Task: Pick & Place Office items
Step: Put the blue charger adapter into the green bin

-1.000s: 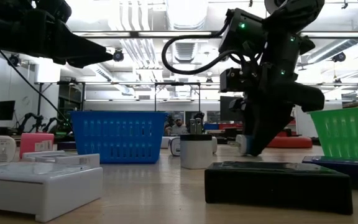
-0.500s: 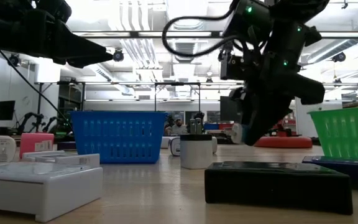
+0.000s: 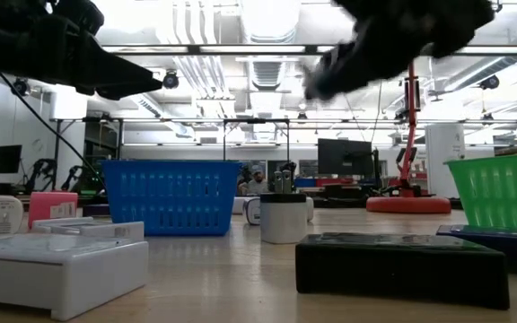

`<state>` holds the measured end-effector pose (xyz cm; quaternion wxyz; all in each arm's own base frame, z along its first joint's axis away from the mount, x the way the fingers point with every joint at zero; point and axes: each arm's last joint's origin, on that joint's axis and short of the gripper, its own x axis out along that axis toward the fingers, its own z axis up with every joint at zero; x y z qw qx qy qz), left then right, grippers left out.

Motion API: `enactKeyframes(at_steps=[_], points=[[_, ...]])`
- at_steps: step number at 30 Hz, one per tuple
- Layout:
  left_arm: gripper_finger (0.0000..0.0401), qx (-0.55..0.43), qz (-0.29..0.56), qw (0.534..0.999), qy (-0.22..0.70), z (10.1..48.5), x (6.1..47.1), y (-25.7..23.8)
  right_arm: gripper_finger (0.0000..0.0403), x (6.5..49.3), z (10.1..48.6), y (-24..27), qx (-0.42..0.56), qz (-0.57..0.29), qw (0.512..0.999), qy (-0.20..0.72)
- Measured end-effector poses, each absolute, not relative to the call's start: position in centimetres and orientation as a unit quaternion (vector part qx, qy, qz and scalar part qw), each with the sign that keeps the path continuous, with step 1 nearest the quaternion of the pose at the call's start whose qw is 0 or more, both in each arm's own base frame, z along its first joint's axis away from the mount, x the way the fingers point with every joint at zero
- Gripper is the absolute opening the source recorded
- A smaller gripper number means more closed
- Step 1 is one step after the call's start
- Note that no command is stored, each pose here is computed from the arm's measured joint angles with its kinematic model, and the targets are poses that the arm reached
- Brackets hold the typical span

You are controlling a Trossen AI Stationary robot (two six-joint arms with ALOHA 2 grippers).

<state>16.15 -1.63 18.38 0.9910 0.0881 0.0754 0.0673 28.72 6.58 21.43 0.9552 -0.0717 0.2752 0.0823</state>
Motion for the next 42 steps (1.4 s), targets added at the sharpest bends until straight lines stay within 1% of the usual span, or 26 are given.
enactKeyframes(at_steps=[3, 6, 16, 24, 34, 42], points=[[0.0305, 0.089, 0.067, 0.991, 0.078, 18.2, 16.1, -1.6, 0.0126, 27.5, 21.7, 6.7, -0.066, 0.093, 0.968, 0.222], [0.0305, 0.088, 0.068, 0.991, 0.073, 18.3, 16.1, -1.6, 0.0126, 26.5, 21.3, 6.8, -0.067, 0.099, 0.975, 0.188], [0.0305, 0.086, 0.068, 0.992, 0.067, 18.4, 16.1, -1.6, 0.0126, 24.6, 18.4, 6.5, -0.049, 0.123, 0.982, 0.133], [0.0305, 0.086, 0.067, 0.992, 0.068, 18.3, 16.1, -1.6, 0.0126, 21.9, 17.7, 7.1, -0.04, 0.161, 0.978, 0.124], [0.0305, 0.084, 0.067, 0.992, 0.067, 18.3, 16.1, -1.6, 0.0126, 18.2, 17.0, 7.7, 0.015, 0.207, 0.973, 0.098], [0.0305, 0.082, 0.068, 0.992, 0.067, 18.3, 16.1, -1.6, 0.0126, 16.3, 15.7, 8.6, 0.053, 0.217, 0.967, 0.122]])
